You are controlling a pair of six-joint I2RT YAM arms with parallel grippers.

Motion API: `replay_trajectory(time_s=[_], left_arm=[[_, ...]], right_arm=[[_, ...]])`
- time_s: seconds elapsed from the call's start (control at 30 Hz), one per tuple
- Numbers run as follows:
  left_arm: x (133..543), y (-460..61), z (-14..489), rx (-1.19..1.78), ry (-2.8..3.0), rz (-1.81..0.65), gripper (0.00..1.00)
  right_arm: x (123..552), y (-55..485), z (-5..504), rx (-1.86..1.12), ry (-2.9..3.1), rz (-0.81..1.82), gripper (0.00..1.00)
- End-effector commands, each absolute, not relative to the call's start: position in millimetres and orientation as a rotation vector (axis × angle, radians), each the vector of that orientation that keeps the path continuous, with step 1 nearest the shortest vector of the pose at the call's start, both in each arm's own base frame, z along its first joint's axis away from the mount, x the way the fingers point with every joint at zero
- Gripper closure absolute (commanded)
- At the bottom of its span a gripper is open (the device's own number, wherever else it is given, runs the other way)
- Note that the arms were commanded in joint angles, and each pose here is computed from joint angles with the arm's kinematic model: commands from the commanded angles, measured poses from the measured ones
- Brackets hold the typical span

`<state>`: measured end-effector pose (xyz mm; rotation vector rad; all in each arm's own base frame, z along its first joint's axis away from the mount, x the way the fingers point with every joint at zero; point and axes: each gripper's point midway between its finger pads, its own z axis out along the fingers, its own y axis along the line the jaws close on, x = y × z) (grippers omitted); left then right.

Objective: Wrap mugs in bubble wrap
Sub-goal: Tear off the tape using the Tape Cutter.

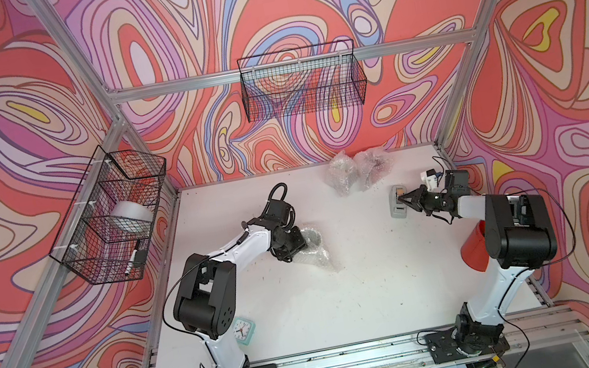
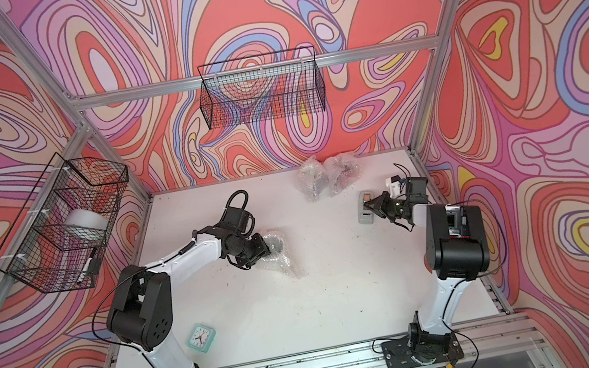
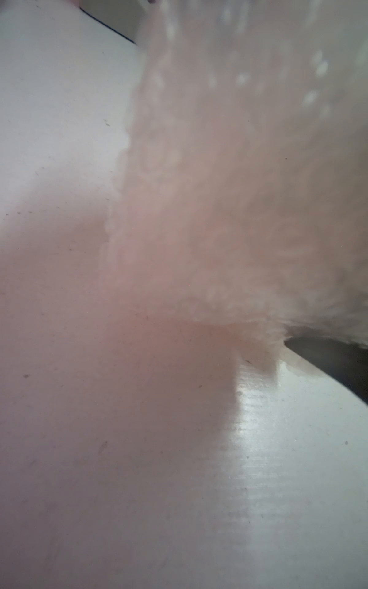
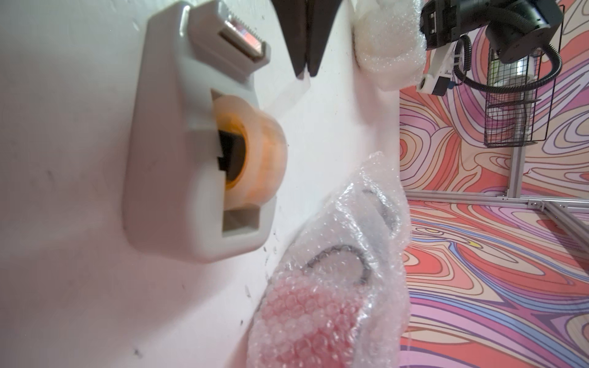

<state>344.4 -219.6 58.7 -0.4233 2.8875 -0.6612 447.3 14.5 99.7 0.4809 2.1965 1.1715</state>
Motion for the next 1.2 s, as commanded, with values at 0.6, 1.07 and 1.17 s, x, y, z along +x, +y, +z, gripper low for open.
replay_trajectory(time_s=[0.6,1.07,1.17], left_arm=[[317.5,-224.1,41.5,-0.658,2.960,-0.640,0.58],[317.7,-228.9,43.0,-0.657,2.960,-0.645,0.58],[317.4,-230.3,42.2,-0.665,2.959,-0.652,0.58]], right_arm=[[348.5,51.7,117.6,0.470,2.432,1.120,1.00],[335.5,37.9,48.1,0.586,2.638,0.922,1.00],[334.2,34.4,32.4,0.588,2.704,0.867,1.00]])
